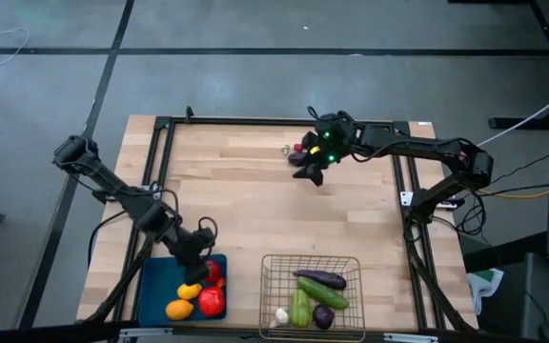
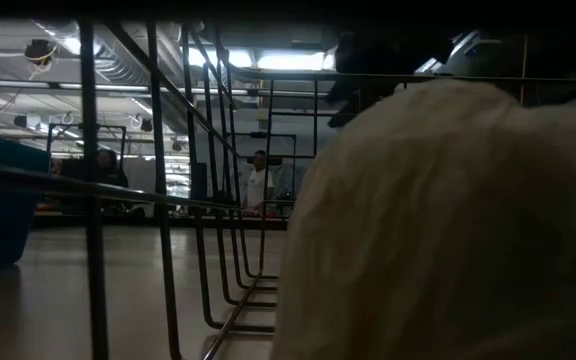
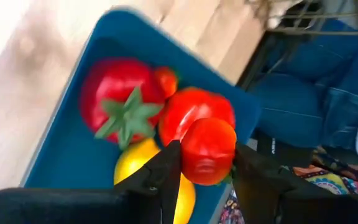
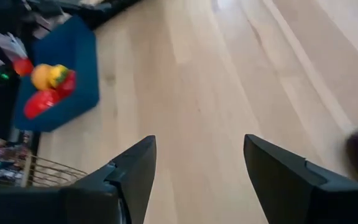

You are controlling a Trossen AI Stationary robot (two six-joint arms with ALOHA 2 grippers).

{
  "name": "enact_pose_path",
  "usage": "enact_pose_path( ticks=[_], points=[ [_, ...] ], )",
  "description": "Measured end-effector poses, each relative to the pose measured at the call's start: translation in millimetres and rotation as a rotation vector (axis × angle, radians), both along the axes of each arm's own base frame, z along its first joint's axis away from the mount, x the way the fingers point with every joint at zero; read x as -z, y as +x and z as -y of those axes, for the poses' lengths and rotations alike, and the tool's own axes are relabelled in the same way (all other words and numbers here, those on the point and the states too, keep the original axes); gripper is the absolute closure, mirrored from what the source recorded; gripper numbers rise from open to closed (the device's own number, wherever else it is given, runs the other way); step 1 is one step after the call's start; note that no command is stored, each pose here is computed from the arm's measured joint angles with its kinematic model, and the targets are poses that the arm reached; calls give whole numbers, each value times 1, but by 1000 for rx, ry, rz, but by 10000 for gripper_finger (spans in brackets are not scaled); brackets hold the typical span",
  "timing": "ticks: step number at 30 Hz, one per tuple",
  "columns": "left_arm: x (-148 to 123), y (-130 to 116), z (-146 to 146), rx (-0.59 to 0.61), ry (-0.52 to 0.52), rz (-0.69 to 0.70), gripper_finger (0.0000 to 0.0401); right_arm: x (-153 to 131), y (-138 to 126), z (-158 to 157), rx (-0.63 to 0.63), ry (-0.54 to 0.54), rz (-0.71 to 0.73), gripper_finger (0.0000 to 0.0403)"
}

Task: Sort produce into baskets
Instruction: Put the small tomato into the blue bin

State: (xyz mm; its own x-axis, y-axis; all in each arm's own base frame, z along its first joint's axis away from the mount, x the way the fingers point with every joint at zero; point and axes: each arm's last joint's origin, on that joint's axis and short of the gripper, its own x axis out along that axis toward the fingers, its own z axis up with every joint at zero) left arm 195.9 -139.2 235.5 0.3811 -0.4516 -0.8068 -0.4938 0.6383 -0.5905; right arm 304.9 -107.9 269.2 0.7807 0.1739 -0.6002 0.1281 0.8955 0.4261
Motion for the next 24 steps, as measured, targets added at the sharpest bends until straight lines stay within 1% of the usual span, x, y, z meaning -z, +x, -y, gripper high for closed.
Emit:
enact_pose_path(
  ticks=[6,11,17,20,24],
  points=[
    [4,-14,8,-24,-3,-130,276,5,-4,0,11,-47,-66,162],
    [8,-20,8,-91,-13,-211,276,6,-5,1,55,-90,-101,162],
    [21,-26,6,-53,-43,-309,276,10,-9,3,107,-141,-175,162],
    [24,-28,5,-52,-38,-323,276,13,-11,2,95,-166,-209,162],
    [27,-29,2,-63,-25,-341,276,15,-14,1,86,-158,-244,162]
  ],
)
